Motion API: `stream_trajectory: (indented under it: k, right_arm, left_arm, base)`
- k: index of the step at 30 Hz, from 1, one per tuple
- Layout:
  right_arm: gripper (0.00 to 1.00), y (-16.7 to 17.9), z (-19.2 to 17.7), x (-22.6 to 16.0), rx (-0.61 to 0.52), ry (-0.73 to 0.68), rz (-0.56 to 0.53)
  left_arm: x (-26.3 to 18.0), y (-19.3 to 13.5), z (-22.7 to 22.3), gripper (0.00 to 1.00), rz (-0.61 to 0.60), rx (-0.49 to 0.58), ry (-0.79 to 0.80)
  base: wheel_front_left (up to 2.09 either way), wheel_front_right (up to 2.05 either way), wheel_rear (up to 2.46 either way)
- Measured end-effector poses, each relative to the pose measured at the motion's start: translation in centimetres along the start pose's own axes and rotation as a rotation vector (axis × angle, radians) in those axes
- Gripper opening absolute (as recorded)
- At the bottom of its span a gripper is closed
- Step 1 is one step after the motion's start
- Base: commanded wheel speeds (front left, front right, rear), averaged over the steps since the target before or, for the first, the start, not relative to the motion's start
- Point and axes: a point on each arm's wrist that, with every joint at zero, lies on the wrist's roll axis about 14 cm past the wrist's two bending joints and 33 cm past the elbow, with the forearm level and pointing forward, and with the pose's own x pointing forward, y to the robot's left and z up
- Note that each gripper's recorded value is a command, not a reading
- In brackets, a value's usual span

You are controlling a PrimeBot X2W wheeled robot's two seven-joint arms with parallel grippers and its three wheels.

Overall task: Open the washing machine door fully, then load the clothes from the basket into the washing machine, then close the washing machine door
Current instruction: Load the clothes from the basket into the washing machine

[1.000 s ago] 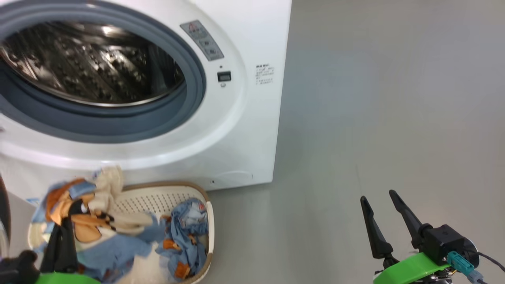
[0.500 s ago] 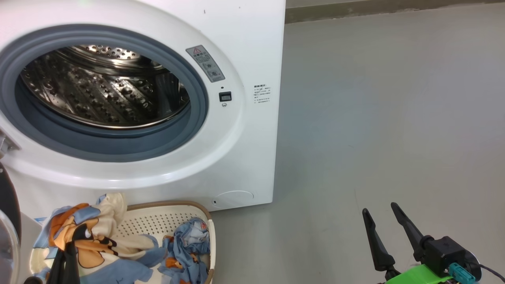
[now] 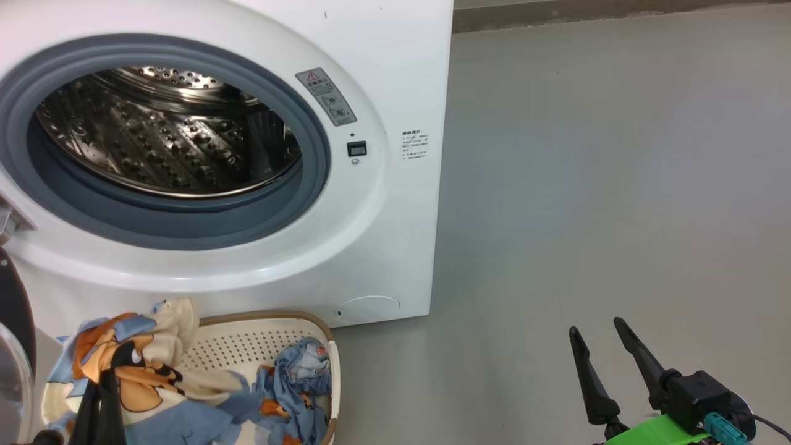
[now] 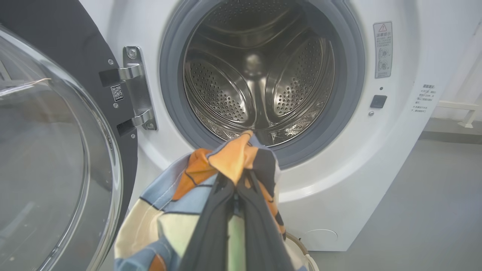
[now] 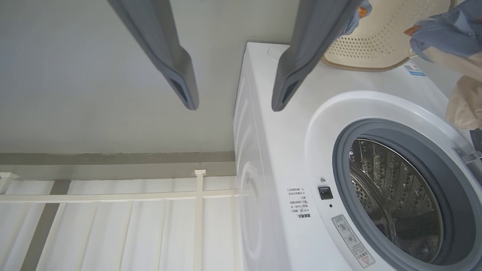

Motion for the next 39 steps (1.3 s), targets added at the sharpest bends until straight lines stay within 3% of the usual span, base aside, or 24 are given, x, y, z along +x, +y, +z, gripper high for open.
stream_trajectory:
  k: [21,39]
  right_arm:
    - [1.00,0.0,-1.0,0.6,0.003,0.027,0.001]
    - [1.00,-0.3,-2.6,4.3,-0.003,0.047,0.008]
  left_arm:
    - [0.6,-0.7,0.0,0.00,-0.025,-0.011,-0.005]
    - [8.4,-3.5,-1.1,0.00,-0.100,-0.039,-0.018]
  base:
    - [0.00,0.00,0.00]
    - [0.00,0.00,0.00]
